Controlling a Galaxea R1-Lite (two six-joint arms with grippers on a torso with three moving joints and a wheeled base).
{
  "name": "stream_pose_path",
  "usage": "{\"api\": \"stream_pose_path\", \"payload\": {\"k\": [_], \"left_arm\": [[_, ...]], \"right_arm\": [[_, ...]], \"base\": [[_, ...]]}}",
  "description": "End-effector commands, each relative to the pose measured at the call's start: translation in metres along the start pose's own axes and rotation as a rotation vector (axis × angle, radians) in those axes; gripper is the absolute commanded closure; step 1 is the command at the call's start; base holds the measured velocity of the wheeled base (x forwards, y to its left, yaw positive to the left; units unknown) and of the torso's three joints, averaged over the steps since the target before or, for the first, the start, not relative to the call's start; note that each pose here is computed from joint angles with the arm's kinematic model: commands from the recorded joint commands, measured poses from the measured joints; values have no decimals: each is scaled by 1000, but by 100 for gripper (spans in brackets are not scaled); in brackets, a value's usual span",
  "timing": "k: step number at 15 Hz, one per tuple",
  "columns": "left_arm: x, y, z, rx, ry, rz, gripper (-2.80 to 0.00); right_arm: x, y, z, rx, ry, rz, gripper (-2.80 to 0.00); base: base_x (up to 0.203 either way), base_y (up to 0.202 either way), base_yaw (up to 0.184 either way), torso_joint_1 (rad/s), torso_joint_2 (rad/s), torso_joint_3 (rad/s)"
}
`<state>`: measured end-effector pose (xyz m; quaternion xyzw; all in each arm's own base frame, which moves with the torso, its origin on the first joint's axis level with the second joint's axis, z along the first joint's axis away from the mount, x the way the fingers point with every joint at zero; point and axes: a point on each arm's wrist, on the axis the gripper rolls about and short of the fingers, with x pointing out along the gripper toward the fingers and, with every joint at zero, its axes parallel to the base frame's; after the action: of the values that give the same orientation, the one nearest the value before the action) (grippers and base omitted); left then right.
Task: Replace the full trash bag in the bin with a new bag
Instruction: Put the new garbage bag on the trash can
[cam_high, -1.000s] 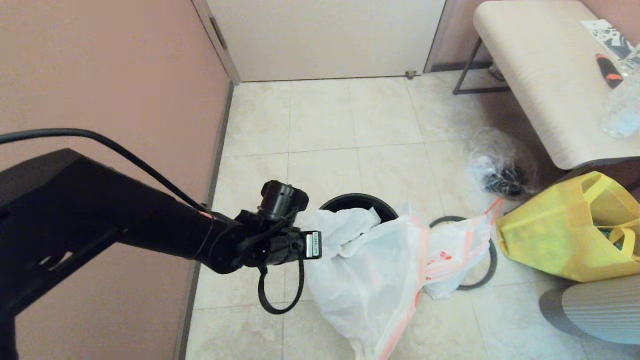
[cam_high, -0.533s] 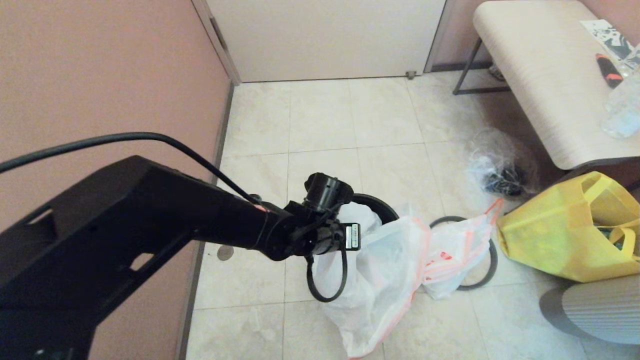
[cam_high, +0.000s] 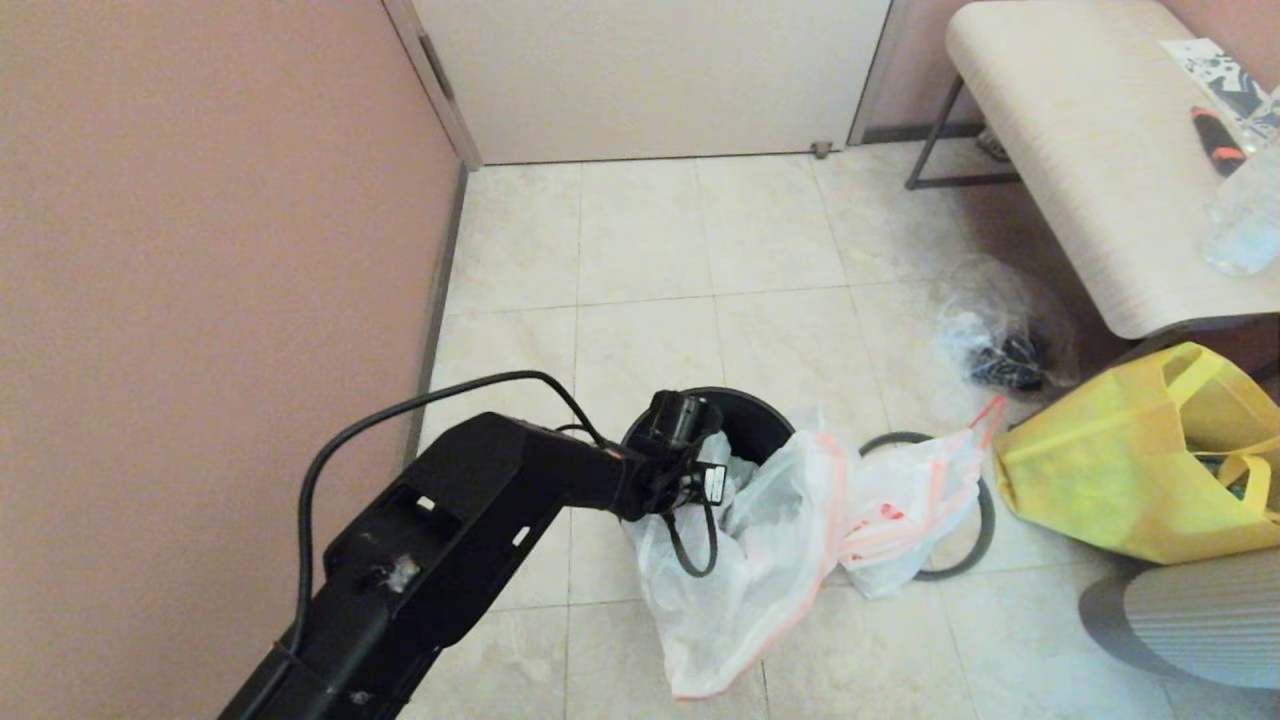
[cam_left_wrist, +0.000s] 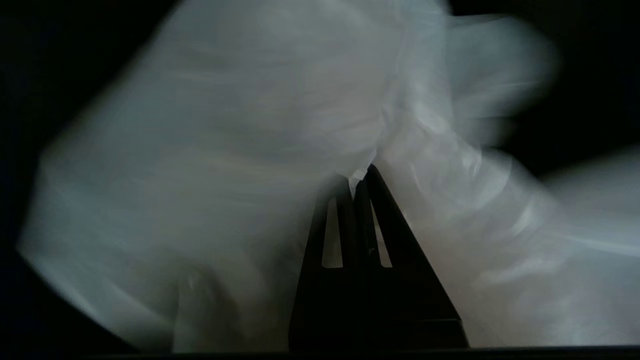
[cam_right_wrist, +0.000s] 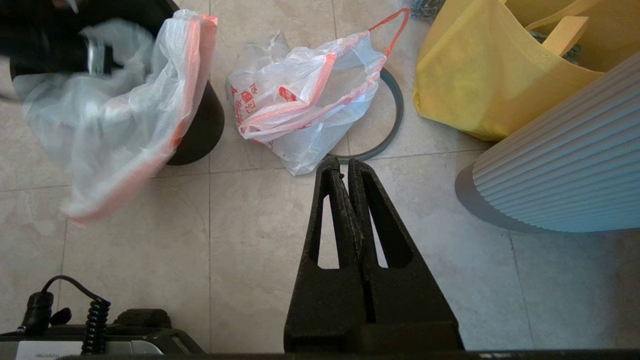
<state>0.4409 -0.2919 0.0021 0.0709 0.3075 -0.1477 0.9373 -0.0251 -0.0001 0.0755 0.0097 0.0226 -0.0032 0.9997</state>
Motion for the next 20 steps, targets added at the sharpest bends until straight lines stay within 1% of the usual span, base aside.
{"api": "stream_pose_path", "payload": {"k": [1,3,4,6,8,9,11,12,14,16,18,20], "left_arm": [[45,22,-42,58,22,70,0],[47,32,-39,50,-2,91,0],[45,33,-36,47,-11,92,0],[39,31,-27,46,-34,134,0],[25,24,-13,44,-61,149,0],[17,16,-9,51,-62,141,0],[13,0,-15,78,-37,173,0],[13,-5,-20,92,-20,180,-280],[5,-11,-20,95,-12,171,-280],[-14,-13,-12,88,-11,163,-280],[-40,-9,-1,84,-6,153,-280],[-60,-5,0,80,37,149,-280]], "right_arm": [[0,0,0,0,1,0,0],[0,0,0,0,1,0,0],[0,0,0,-1,1,0,0],[0,0,0,0,1,-1,0],[0,0,0,-1,1,0,0],[0,0,0,0,2,0,0],[0,0,0,0,1,0,0],[0,0,0,0,1,0,0],[0,0,0,0,1,0,0],[0,0,0,0,1,0,0],[0,0,0,0,2,0,0],[0,0,0,0,1,1,0]], "base": [[0,0,0,0,0,0],[0,0,0,0,0,0],[0,0,0,0,0,0],[0,0,0,0,0,0],[0,0,0,0,0,0],[0,0,0,0,0,0],[0,0,0,0,0,0],[0,0,0,0,0,0],[0,0,0,0,0,0],[0,0,0,0,0,0],[0,0,0,0,0,0],[0,0,0,0,0,0]]}}
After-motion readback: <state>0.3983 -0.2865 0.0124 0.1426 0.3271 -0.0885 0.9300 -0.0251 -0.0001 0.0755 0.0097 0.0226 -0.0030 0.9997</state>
